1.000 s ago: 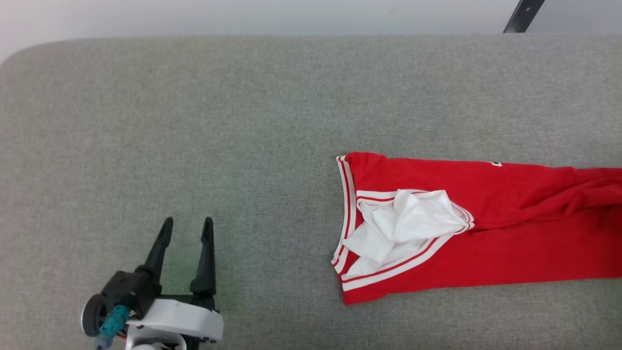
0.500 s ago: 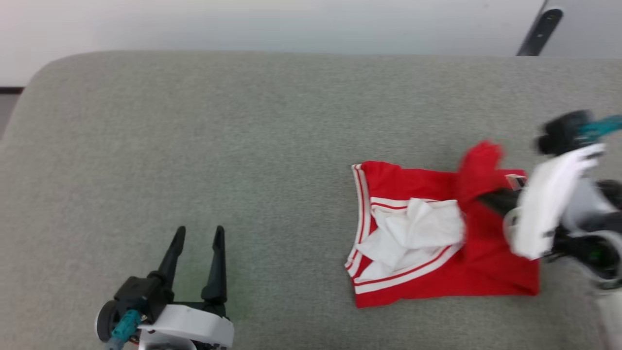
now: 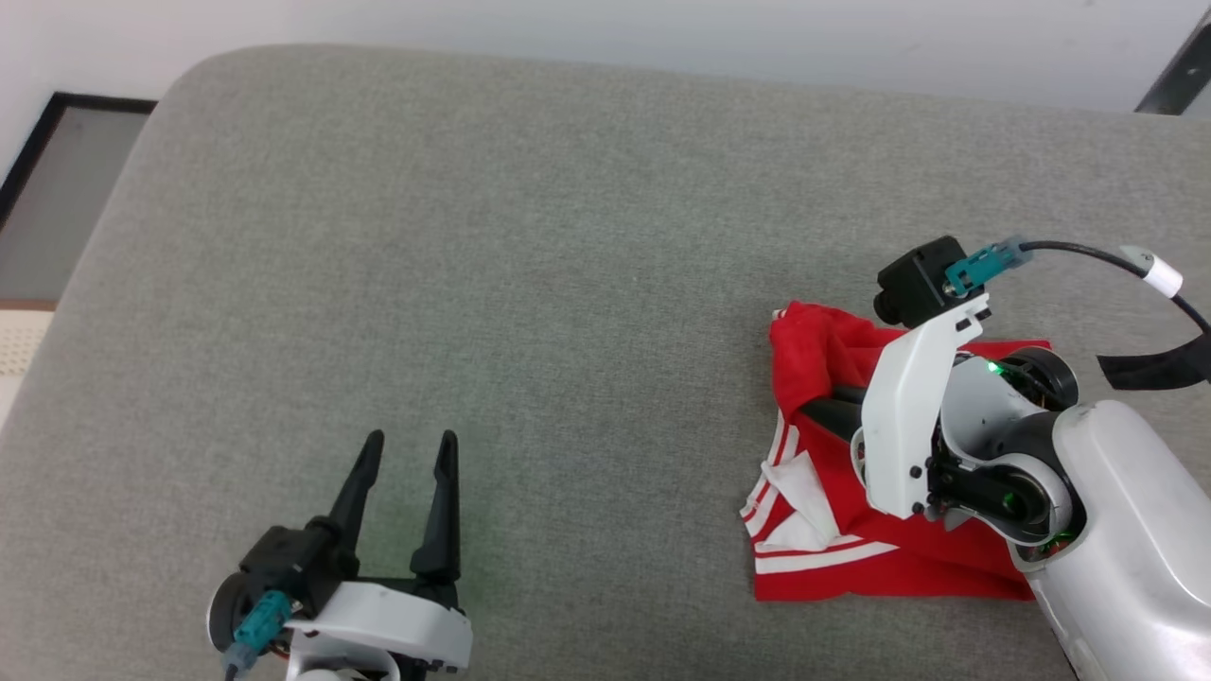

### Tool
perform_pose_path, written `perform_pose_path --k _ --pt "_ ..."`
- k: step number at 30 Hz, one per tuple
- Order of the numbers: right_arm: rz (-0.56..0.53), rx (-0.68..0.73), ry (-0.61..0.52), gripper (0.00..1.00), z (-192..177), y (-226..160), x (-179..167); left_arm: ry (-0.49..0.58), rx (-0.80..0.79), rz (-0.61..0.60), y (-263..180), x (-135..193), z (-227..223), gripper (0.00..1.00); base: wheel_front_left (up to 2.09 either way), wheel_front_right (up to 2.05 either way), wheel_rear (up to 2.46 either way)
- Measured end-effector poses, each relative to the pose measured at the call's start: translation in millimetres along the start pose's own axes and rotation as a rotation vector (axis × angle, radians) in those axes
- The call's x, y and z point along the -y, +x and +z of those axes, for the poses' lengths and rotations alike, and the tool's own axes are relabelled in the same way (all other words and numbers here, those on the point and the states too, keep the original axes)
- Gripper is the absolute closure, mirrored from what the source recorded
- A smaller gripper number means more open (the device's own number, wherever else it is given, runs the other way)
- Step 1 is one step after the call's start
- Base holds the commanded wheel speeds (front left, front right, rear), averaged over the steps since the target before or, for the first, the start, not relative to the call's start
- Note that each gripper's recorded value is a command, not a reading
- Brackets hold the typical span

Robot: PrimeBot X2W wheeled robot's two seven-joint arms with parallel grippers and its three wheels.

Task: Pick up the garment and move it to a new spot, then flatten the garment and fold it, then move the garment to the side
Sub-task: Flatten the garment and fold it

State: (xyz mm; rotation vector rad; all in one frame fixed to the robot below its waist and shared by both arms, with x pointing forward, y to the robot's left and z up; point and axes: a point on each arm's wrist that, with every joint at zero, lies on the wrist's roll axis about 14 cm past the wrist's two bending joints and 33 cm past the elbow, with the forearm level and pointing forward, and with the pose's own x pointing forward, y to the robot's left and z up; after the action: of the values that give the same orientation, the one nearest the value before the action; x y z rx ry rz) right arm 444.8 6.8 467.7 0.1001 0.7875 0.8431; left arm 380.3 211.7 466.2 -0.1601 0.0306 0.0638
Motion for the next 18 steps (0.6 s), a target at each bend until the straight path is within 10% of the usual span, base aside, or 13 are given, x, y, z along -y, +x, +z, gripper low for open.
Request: perform_pose_path --k 2,4,5,18 --pt "0.001 -0.004 0.002 0.94 -3 5 1 -0.002 -0.008 0.008 -1 -2 -2 0.0 0.0 0.0 0.0" --pt "-0.005 -0.012 0.001 0.13 -7 8 4 -0.01 -0.016 0.008 -2 -2 -5 0.0 0.0 0.0 0.0" --pt "-0.007 -0.01 -0.001 0.0 -8 9 5 -0.015 -0.017 0.006 -2 -1 -5 0.0 0.0 0.0 0.0" --pt "-0.047 0.214 0.014 0.0 16 -30 15 -0.035 -0.003 -0.055 6 20 -2 0.0 0.0 0.0 0.0"
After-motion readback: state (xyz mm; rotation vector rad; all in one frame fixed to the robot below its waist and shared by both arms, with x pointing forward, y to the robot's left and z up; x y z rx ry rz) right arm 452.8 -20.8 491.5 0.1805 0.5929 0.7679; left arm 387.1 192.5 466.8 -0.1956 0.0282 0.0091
